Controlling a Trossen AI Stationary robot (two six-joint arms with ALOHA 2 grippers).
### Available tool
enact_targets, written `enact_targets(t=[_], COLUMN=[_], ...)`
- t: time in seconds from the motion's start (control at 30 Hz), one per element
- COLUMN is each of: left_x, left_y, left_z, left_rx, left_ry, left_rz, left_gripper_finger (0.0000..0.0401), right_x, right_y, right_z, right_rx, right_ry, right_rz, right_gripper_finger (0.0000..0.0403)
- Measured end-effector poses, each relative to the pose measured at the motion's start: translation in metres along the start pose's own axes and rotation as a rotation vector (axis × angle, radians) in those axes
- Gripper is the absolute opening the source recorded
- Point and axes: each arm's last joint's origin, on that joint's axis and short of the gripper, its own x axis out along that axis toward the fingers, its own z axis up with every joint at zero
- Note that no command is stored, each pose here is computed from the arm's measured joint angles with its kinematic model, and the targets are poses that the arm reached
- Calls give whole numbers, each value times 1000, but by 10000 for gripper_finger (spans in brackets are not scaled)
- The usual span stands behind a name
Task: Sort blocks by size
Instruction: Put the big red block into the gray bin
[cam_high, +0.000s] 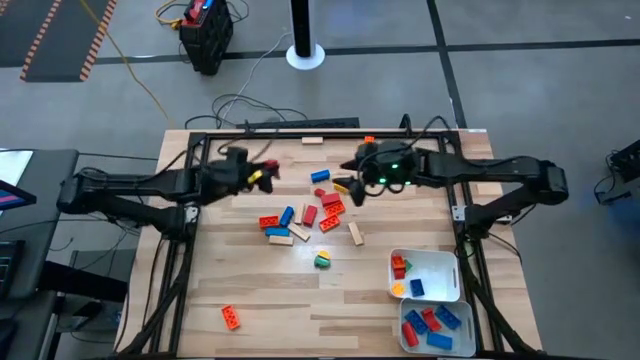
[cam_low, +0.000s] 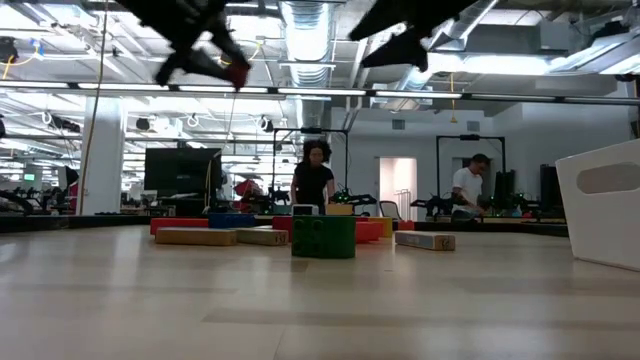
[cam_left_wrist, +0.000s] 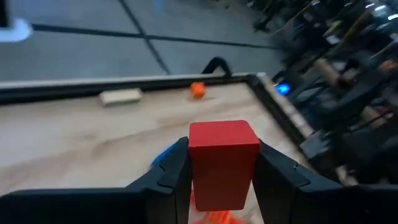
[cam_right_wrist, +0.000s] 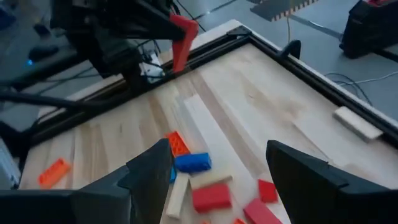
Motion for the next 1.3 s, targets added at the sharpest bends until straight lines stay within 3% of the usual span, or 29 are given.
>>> enact_targets(t=[0.23,0.4,0.53,0.77,0.97,1.13,1.3], left_x=[38,60,73,82,82,81,81], left_y=[-6,-14,-24,-45,-49,-50,-50], left_z=[4,-4,-5,-3,-7,-8,-9], left_rx=[-22,-49,-49,-16,-5,0,3], left_ry=[-12,-30,-20,-16,-1,3,7], left_rz=[-131,-209,-225,-292,-298,-300,-296], left_gripper_finger=[122,122,122,122,122,122,122], right_x=[41,59,67,73,70,70,70], right_y=[4,18,27,31,30,31,33], right_z=[-15,-15,-13,-11,-7,-6,-3], right_rx=[94,79,58,59,64,77,73], right_ry=[2,-16,-22,-24,-53,-65,-93], right_rz=[-96,-170,-243,-260,-291,-286,-267], right_gripper_finger=[286,286,286,285,280,234,133])
